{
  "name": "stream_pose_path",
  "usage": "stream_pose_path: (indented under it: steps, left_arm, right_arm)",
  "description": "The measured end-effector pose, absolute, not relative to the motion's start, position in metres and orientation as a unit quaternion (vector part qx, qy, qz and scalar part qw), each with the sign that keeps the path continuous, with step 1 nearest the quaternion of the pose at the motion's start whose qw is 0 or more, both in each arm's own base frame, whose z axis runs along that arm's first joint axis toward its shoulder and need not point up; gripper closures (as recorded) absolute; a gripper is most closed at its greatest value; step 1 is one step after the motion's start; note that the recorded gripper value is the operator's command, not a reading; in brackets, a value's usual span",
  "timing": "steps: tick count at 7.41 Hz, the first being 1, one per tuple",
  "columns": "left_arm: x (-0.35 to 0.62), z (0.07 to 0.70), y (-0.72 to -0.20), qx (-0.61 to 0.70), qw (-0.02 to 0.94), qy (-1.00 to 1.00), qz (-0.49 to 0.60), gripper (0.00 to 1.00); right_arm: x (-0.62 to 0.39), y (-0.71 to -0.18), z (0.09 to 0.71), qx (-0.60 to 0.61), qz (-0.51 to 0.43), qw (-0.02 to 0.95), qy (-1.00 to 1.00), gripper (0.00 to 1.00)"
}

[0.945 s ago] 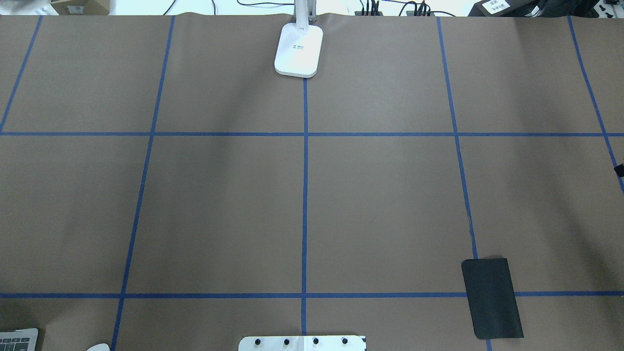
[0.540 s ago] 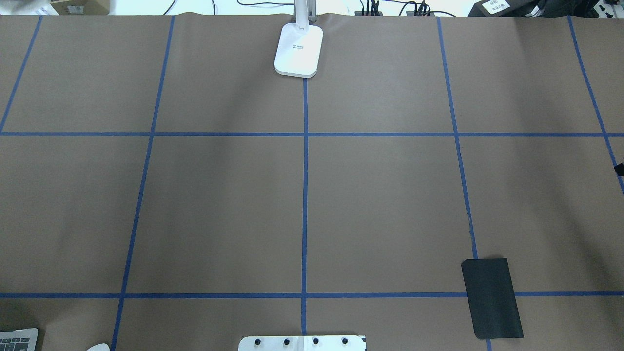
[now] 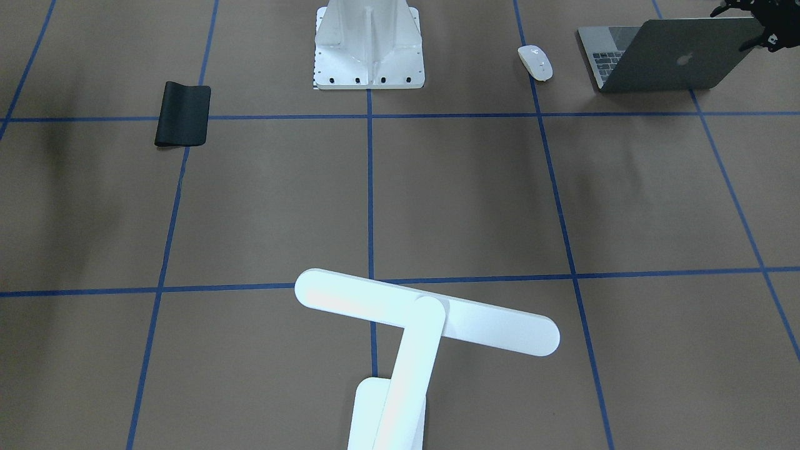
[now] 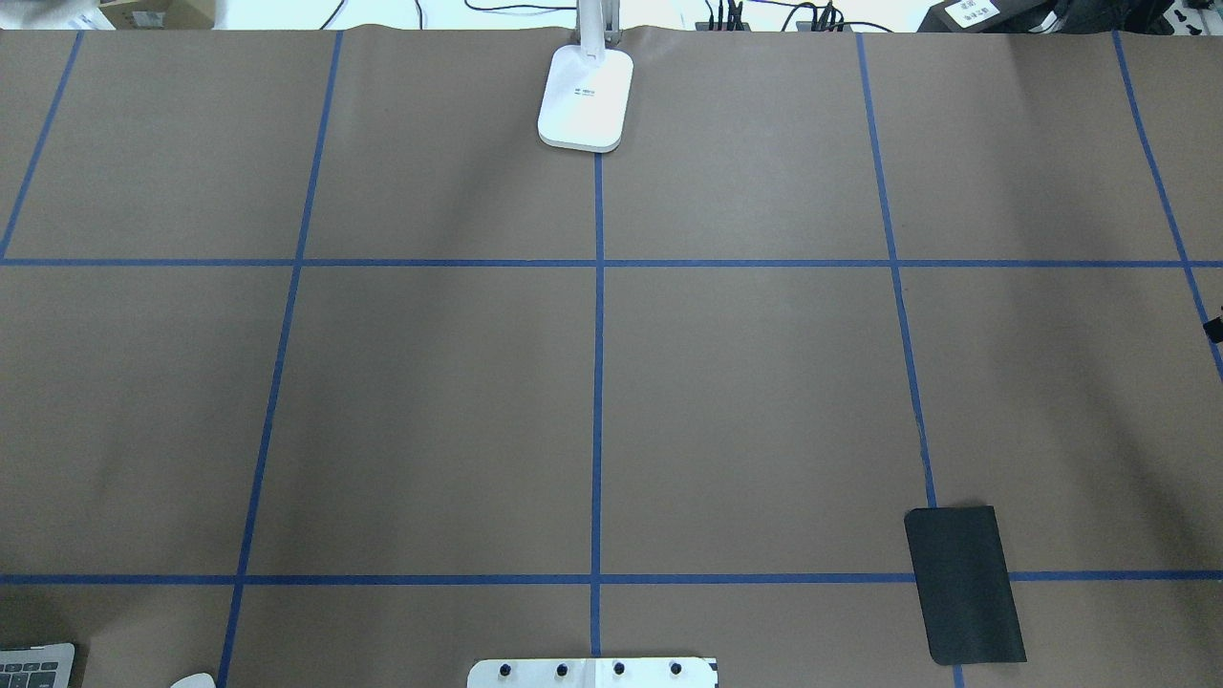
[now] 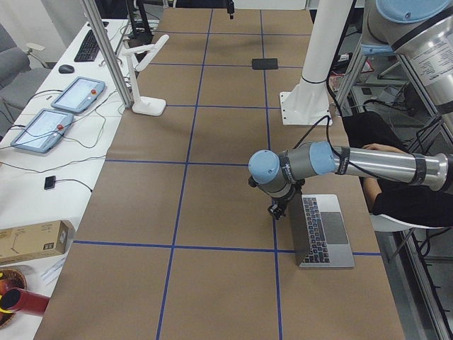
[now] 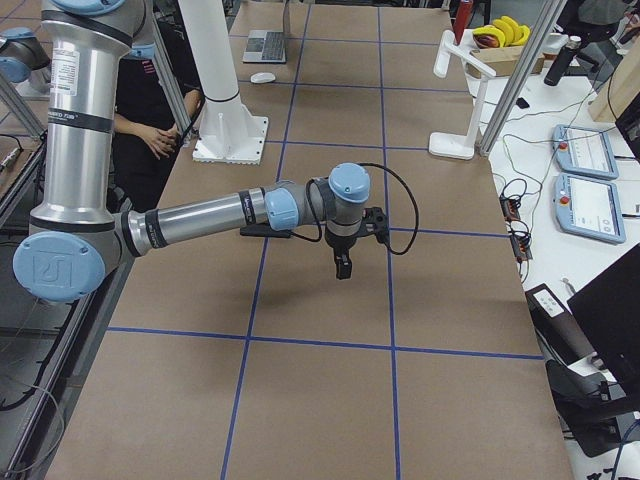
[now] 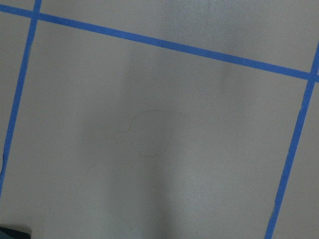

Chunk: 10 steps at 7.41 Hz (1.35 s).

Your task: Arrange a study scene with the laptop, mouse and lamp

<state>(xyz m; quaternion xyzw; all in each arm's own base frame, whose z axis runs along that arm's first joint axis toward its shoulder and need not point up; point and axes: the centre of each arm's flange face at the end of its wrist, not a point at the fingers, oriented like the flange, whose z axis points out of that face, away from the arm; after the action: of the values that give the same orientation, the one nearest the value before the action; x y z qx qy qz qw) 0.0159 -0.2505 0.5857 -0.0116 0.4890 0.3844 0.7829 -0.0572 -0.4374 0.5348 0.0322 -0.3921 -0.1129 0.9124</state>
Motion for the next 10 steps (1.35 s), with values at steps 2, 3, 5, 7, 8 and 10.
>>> stream_pose_path:
  steps: [2, 3, 5, 7, 8, 10]
  left_arm:
    - [0.015, 0.587, -0.251, -0.013, 0.783, 0.490, 0.382, 0.00]
    - [0.015, 0.584, -0.255, -0.018, 0.786, 0.495, 0.369, 0.00]
    - [-0.016, 0.565, -0.290, -0.018, 0.817, 0.511, 0.267, 0.00]
    - [-0.067, 0.539, -0.313, -0.010, 0.843, 0.516, 0.154, 0.00]
    - [-0.087, 0.530, -0.319, -0.009, 0.852, 0.514, 0.099, 0.00]
    - [-0.118, 0.516, -0.331, -0.010, 0.861, 0.509, 0.007, 0.00]
  right_arm:
    - [-0.057, -0.438, 0.534, 0.034, -0.113, 0.913, -0.392, 0.00]
    - [-0.057, -0.438, 0.533, 0.035, -0.113, 0.912, -0.392, 0.00]
    - [-0.057, -0.439, 0.528, 0.039, -0.115, 0.912, -0.392, 0.00]
    - [-0.058, -0.442, 0.521, 0.046, -0.117, 0.911, -0.393, 0.00]
    - [-0.058, -0.444, 0.520, 0.047, -0.118, 0.911, -0.394, 0.00]
    - [-0.058, -0.444, 0.519, 0.048, -0.118, 0.910, -0.394, 0.00]
